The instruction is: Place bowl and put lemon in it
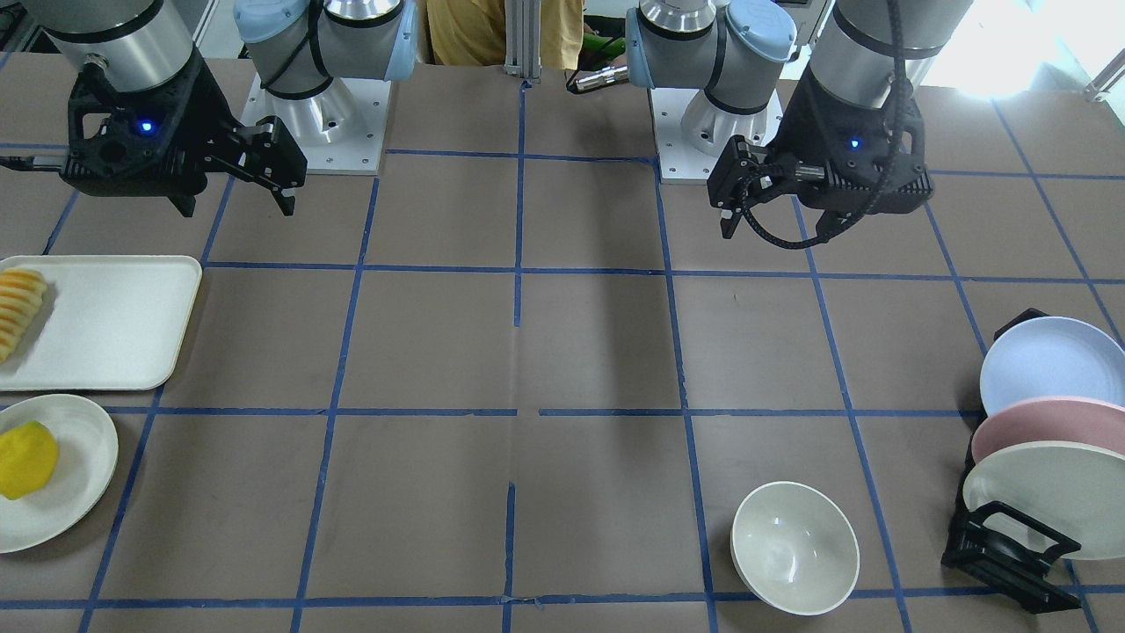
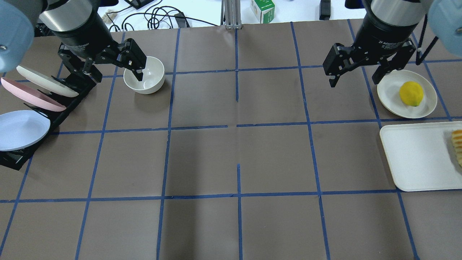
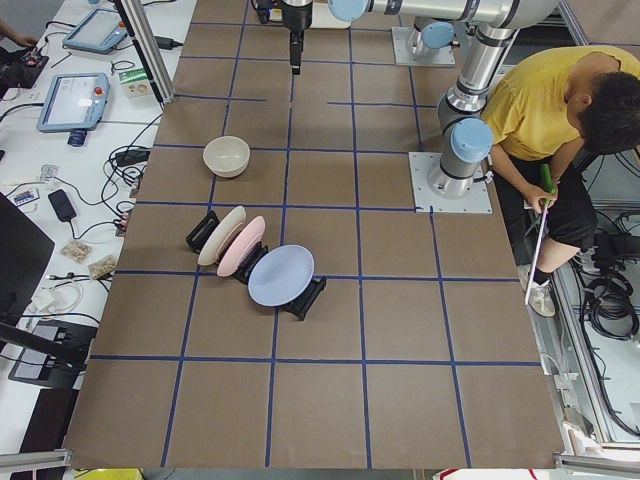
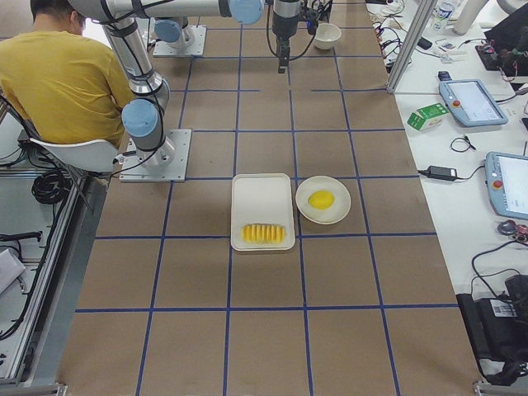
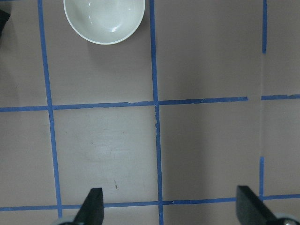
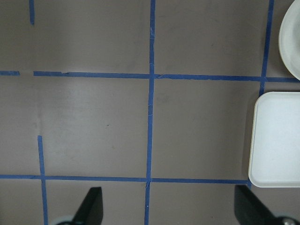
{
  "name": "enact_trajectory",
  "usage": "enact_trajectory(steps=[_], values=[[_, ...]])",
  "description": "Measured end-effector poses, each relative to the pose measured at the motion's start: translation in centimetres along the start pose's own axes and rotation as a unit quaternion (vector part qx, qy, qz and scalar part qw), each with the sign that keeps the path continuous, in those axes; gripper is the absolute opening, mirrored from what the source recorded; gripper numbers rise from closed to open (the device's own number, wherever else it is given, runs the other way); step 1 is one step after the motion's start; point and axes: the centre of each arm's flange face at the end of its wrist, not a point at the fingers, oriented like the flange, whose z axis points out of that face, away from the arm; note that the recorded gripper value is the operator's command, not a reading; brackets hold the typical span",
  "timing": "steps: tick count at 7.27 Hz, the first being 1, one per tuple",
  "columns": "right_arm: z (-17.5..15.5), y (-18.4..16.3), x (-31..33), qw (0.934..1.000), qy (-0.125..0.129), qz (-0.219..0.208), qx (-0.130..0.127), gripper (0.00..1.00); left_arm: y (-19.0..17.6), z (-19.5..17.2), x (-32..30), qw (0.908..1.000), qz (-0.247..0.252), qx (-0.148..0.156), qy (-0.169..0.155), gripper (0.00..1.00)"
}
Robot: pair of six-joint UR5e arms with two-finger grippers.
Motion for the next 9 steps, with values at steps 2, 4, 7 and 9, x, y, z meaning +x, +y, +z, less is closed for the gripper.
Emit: enact_trajectory(steps=[2, 4, 7, 9], values=[[-0.3, -0.4, 0.0, 0.9998, 0.002, 0.002, 0.019, 1.0, -5.7, 5.0, -2.4, 0.9998, -0.022, 0.004, -0.002, 1.0], [-0.2, -0.6, 0.1, 0.9997, 0.004, 0.002, 0.022, 1.0, -12.1, 11.0, -6.5, 0.9989, -0.042, -0.021, 0.001, 1.0], [0.8, -0.8, 0.3, 0.9999, 0.009, 0.003, 0.009, 1.0, -16.7, 19.5, -13.6, 0.9988, -0.034, -0.035, 0.007, 1.0], [2.9, -1.7, 0.4, 0.9999, 0.011, 0.004, 0.009, 1.0, -18.5, 24.5, -14.8, 0.9995, -0.023, -0.023, 0.005, 1.0]])
